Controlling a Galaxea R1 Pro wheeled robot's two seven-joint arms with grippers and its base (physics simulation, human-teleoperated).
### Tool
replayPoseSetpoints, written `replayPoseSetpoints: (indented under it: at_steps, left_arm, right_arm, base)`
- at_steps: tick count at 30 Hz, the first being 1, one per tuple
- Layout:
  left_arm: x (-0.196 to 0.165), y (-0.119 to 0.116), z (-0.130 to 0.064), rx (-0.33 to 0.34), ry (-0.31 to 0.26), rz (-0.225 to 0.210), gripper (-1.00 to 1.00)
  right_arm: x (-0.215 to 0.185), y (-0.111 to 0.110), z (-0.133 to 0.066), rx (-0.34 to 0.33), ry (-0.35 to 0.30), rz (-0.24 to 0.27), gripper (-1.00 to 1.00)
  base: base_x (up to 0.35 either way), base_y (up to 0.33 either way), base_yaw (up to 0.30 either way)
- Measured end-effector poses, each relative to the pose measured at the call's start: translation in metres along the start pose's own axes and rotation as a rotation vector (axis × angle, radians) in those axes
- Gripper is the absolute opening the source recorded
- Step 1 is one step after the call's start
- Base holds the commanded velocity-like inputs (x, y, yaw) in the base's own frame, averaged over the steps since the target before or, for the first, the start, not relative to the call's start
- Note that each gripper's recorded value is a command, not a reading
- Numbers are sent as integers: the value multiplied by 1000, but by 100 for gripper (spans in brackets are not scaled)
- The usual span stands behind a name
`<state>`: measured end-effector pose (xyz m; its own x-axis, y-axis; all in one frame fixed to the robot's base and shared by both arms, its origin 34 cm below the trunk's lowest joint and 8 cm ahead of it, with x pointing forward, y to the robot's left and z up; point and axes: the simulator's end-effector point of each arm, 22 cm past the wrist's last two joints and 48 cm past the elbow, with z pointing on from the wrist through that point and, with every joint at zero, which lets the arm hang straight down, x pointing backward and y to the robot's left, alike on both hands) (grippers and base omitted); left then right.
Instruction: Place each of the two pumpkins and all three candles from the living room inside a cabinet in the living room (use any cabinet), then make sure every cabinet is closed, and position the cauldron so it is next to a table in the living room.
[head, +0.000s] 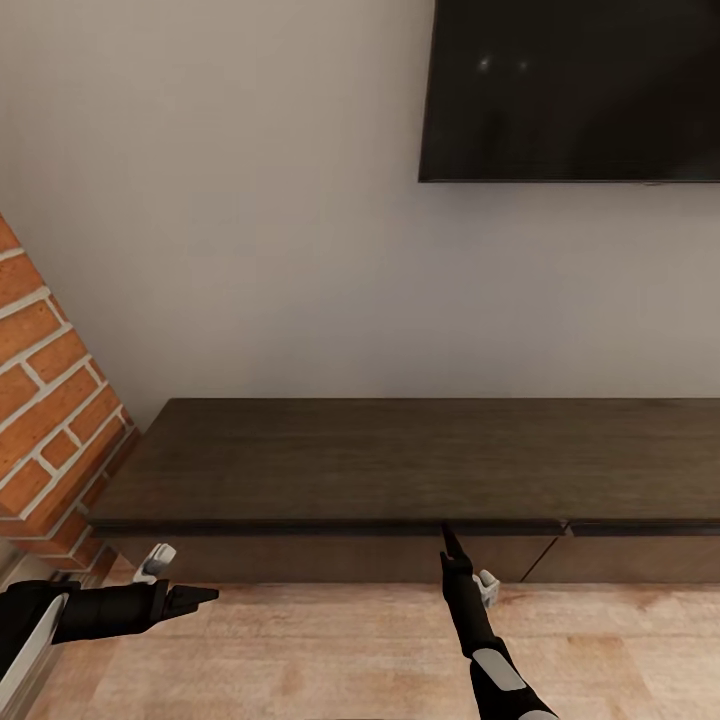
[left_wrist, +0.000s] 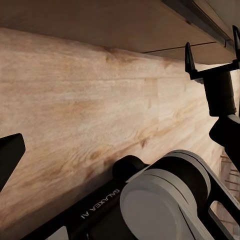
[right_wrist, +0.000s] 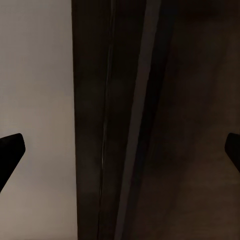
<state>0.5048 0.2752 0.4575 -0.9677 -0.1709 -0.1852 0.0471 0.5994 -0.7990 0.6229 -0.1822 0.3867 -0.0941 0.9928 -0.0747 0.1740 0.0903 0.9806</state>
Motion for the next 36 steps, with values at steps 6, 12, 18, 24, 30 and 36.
replayPoseSetpoints:
  at_steps: [6,12,18,24,30,36]
  left_arm:
    - [5,9,6,0,0,0,100]
    - [10,18,11,0,0,0,100]
    - [10,18,11,0,0,0,100]
    - [10,18,11,0,0,0,100]
    - [10,18,11,0,0,0,100]
    - [10,18,11,0,0,0,100]
  right_arm:
    - [1,-11,-1,0,0,0,100]
    - [2,-23,-2,0,0,0,100]
    - [2,-23,-2,0,0,0,100]
    - [3,-23,-2,-1,2,-2,100]
    - [3,-23,-2,-1,2,-3,100]
    - [3,-23,-2,-1,2,-3,100]
  base:
    - [0,0,0]
    - [0,0,0]
    - [3,0,0]
    - [63,0,0]
    - [9,0,0]
    - [19,0,0]
